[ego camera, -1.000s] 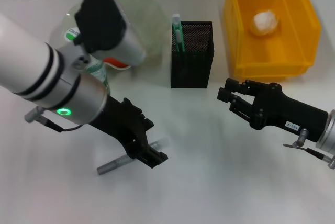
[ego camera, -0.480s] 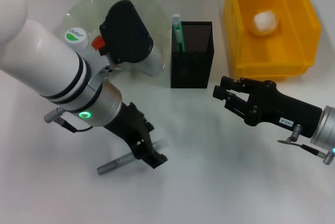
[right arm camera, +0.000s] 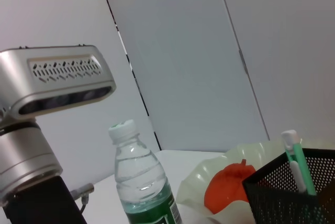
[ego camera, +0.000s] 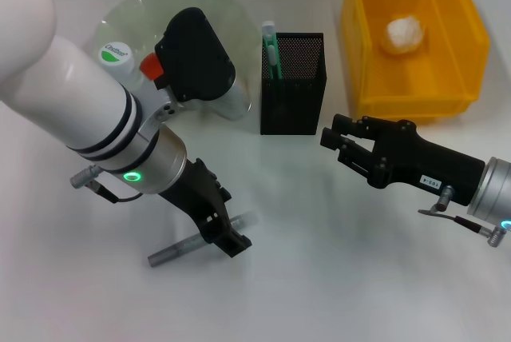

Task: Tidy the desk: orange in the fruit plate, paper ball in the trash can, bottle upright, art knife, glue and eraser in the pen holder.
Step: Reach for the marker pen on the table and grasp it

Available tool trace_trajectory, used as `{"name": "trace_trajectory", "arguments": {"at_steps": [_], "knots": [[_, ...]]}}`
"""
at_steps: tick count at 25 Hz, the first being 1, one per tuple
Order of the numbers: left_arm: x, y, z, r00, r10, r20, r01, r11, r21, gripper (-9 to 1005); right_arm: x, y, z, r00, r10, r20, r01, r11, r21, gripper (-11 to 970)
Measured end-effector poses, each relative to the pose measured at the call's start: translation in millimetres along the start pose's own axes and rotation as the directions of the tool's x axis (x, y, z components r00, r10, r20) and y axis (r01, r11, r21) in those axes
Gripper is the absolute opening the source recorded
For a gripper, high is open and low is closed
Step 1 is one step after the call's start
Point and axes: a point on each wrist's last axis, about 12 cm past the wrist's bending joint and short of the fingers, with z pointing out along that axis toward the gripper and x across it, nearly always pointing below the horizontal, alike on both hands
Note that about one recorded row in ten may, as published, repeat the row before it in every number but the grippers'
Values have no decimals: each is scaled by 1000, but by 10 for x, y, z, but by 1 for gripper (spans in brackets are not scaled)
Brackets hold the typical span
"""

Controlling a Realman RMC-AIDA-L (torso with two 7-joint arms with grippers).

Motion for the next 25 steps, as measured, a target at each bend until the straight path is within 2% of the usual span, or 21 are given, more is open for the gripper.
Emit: {"name": "trace_trajectory", "arguments": {"at_steps": [15, 21, 25], "knots": [[25, -12, 54, 999, 9, -31, -10, 1000, -10, 783, 22, 1, 16, 1000, 9, -9, -9, 1000, 6, 306], [39, 1, 49, 998, 16, -56, -18, 1000, -22, 557, 44, 10, 11, 1000, 19, -12, -19, 1000, 7, 306], [26, -2, 43, 998, 22, -66, -23, 1000, -21, 538, 43, 10, 12, 1000, 19, -12, -19, 1000, 8, 306]]}}
